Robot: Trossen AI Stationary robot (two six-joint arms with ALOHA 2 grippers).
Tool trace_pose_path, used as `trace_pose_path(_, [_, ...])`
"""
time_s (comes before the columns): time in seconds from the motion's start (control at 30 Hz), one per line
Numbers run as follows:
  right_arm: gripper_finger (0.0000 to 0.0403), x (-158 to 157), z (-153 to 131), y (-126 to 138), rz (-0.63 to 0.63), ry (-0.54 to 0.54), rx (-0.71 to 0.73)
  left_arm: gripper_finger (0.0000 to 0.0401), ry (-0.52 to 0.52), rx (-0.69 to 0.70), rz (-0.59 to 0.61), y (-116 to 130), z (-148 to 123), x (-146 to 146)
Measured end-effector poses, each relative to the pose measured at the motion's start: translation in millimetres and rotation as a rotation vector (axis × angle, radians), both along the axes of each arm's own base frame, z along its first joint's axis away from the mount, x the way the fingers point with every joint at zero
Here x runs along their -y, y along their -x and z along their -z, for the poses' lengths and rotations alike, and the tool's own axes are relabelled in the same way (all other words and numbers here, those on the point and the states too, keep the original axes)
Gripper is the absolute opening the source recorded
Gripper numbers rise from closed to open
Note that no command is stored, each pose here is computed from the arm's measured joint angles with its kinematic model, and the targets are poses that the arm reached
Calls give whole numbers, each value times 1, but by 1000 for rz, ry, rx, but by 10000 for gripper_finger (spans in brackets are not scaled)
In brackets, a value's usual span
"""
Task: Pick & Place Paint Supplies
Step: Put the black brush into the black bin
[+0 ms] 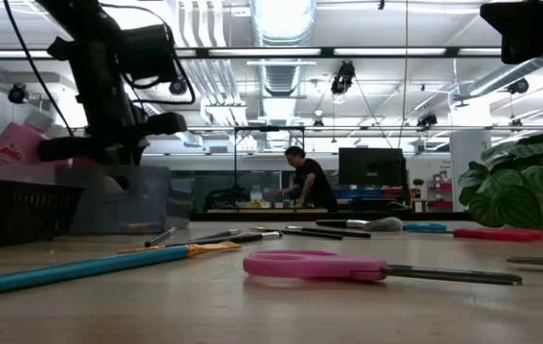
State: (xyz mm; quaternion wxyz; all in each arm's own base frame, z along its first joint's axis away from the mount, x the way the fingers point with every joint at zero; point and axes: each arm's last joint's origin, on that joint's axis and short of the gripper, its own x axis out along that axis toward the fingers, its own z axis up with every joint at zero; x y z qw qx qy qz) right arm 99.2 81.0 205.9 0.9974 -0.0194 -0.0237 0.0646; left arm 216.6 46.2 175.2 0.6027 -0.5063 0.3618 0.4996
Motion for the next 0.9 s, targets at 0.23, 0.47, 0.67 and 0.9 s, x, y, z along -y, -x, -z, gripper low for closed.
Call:
trace_pose_path(0.23, [341, 0, 0, 0, 0, 2, 0, 3, -3, 13, 8, -2, -1, 0])
trace_pose_path(0.47, [341, 0, 0, 0, 0, 0, 0, 23, -4, 15, 10, -2, -2, -1])
trace_pose_path(0.67, [341, 0, 0, 0, 0, 1, 1, 91, -3, 24, 11, -3, -3, -1])
trace_pose_path(0.9, [341, 0, 0, 0, 0, 1, 1, 131, 8, 25, 18, -3, -4, 0])
